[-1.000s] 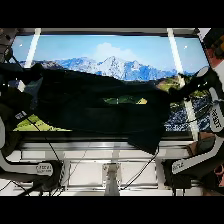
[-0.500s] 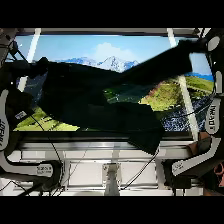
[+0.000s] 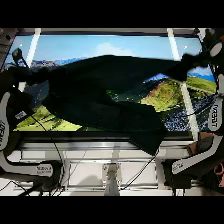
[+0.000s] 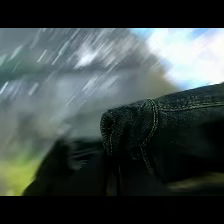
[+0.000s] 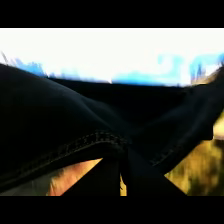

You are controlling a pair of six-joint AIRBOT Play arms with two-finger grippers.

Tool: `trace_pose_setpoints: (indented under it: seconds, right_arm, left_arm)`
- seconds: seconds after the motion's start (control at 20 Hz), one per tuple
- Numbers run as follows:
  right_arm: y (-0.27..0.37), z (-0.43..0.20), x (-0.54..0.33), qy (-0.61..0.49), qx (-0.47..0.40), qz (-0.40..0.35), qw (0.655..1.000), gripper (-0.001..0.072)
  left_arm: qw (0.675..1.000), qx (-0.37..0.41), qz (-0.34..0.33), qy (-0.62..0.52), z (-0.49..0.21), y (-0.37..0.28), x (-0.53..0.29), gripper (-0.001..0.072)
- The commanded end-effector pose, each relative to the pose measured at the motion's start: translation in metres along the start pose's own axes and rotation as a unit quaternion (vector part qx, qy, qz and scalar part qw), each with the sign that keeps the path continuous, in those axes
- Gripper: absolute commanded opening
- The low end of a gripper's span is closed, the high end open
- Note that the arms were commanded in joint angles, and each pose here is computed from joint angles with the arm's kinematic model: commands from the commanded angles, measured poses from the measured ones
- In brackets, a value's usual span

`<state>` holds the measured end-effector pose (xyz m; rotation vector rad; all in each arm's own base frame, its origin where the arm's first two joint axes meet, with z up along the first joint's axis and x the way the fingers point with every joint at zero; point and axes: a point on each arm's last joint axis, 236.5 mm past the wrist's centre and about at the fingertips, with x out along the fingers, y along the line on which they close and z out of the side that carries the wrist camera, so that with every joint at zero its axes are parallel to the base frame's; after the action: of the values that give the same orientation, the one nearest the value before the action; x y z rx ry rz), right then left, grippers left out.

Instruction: Fold the clothes and pants, and hang the long-sleeved shirts on hangers.

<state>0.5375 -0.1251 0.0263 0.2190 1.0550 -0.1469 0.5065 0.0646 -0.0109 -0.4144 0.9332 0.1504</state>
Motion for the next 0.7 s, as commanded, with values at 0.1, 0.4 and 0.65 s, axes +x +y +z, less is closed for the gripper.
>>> trace_pose_setpoints:
  seconds: [0.1,0.4,0.65]
  right_arm:
    - [-0.017,-0.147,0.033,0.228,0.118,-0.017,0.966,0.0018]
    - [-0.014,-0.134,0.033,0.208,0.112,-0.026,0.971,0.0437]
    - [-0.067,-0.016,-0.019,0.030,0.137,-0.085,0.986,0.0515]
  left_arm:
    - [0.995,0.004,0.050,0.090,-0.082,0.045,0.024,0.0025]
    - [0.999,-0.011,0.034,0.019,-0.049,0.037,0.028,0.0183]
    - [0.993,-0.038,0.011,-0.113,0.045,0.023,0.001,0.0480]
